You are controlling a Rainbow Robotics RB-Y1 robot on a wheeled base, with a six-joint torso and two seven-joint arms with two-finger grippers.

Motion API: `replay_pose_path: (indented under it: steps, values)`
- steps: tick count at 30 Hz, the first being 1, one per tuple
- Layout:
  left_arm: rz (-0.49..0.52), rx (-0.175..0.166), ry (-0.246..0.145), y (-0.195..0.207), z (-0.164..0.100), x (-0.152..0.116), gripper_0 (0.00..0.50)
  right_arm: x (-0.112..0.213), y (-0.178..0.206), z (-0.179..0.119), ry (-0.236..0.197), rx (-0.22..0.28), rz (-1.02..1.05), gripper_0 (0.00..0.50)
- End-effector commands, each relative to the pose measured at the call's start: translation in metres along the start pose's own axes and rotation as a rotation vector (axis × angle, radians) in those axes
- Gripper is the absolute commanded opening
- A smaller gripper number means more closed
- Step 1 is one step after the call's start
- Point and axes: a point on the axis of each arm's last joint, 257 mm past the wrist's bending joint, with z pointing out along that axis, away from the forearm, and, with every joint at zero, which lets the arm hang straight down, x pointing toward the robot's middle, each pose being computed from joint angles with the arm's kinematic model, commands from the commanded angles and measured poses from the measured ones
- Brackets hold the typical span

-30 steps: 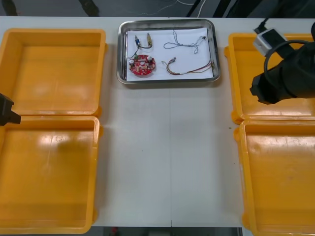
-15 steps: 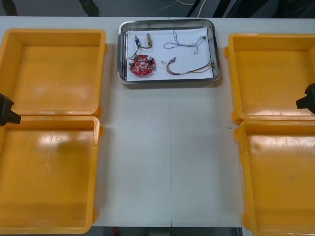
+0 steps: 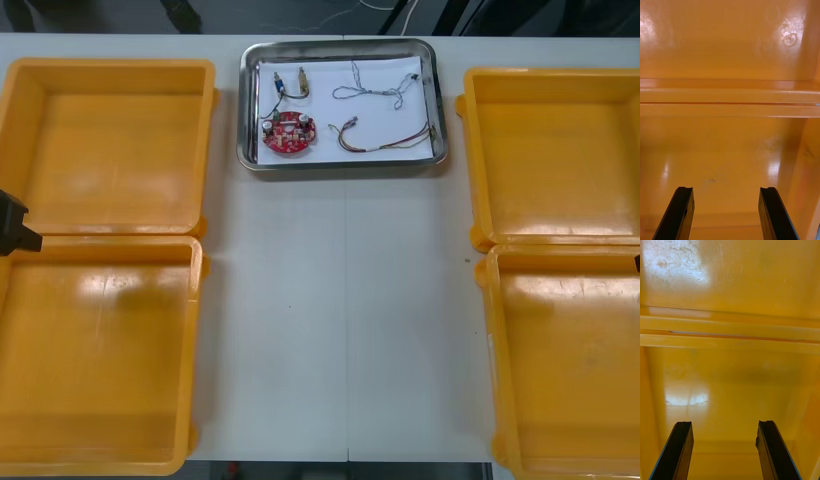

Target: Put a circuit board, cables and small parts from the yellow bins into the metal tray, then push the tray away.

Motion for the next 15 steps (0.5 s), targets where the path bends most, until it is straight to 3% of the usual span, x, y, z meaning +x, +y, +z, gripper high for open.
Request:
replay_pose_path:
  steps: [1,9,15]
  values:
    - [0.083,-0.047,-0.022,0.016,-0.015,-0.003,0.500,-0.001,-0.014,-0.004,-0.020,0.024,0.092,0.500]
    - [0.083,-0.047,-0.022,0.016,-0.015,-0.003,0.500,0.000,-0.004,0.000,-0.031,-0.023,0.129,0.500]
    - [0.083,-0.047,-0.022,0.016,-0.015,-0.003,0.500,-0.001,-0.002,-0.001,-0.036,-0.030,0.127,0.500]
